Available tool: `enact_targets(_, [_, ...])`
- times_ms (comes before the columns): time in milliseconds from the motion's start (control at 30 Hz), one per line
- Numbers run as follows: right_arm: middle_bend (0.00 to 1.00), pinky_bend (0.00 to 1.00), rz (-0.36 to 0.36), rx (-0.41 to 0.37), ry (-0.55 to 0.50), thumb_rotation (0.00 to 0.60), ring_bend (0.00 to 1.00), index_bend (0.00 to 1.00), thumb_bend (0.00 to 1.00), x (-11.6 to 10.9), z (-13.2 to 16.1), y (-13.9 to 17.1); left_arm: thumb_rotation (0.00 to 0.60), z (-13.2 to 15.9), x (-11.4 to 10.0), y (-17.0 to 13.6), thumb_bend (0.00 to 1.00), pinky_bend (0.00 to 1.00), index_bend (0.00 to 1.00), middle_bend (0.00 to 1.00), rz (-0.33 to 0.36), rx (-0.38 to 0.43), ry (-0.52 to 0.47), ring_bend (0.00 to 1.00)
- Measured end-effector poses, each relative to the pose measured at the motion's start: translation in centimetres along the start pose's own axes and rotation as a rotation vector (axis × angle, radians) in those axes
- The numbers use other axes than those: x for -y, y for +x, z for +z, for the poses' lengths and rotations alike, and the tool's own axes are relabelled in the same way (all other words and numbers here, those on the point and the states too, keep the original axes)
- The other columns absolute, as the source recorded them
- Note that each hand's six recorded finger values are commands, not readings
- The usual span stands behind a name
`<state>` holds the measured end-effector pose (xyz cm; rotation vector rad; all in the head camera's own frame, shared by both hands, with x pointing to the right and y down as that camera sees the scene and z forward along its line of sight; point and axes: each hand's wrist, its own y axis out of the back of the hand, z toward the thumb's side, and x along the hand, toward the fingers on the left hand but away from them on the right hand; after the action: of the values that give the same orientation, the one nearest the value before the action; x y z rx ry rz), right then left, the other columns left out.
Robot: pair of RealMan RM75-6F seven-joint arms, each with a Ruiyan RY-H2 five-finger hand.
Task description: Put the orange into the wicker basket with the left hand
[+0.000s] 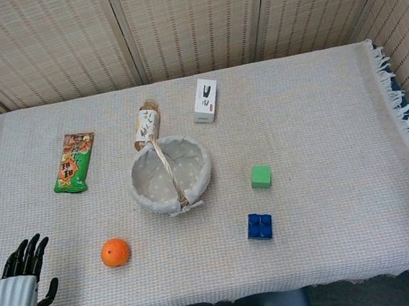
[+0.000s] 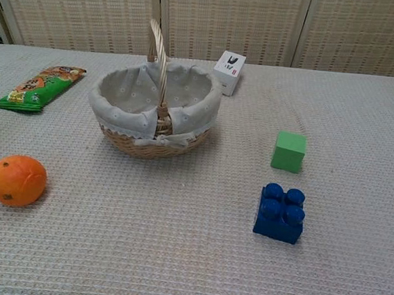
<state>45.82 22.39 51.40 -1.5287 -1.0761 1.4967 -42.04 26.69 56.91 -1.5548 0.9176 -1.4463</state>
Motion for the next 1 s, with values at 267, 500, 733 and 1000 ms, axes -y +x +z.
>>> enact_targets(267, [0.00,0.13,0.022,-0.008,0.008,0.600,0.00,0.00,0.17,0.4,0.2,0.1,0.600,0.2,0.2,-0.1,0.37,0.15,0.00,0.00,-0.019,0.006,-0.006,0.01])
enact_targets(500, [0.00,0.13,0.029,-0.002,0.016,0.600,0.00,0.00,0.17,0.7,0.3,-0.3,0.600,2.3,1.2,-0.1,0.36,0.15,0.00,0.00,-0.083,0.088,-0.050,0.00])
enact_targets(733, [0.00,0.13,0.052,-0.013,0.034,0.600,0.00,0.00,0.17,1.2,0.7,-0.3,0.600,5.7,3.5,1.3,0.36,0.15,0.00,0.00,-0.136,0.183,-0.094,0.00])
enact_targets(1000, [0.00,0.13,0.050,-0.016,0.025,0.600,0.00,0.00,0.17,1.0,0.6,-0.3,0.600,7.5,6.7,3.1,0.36,0.14,0.00,0.00,-0.228,0.216,-0.103,0.00])
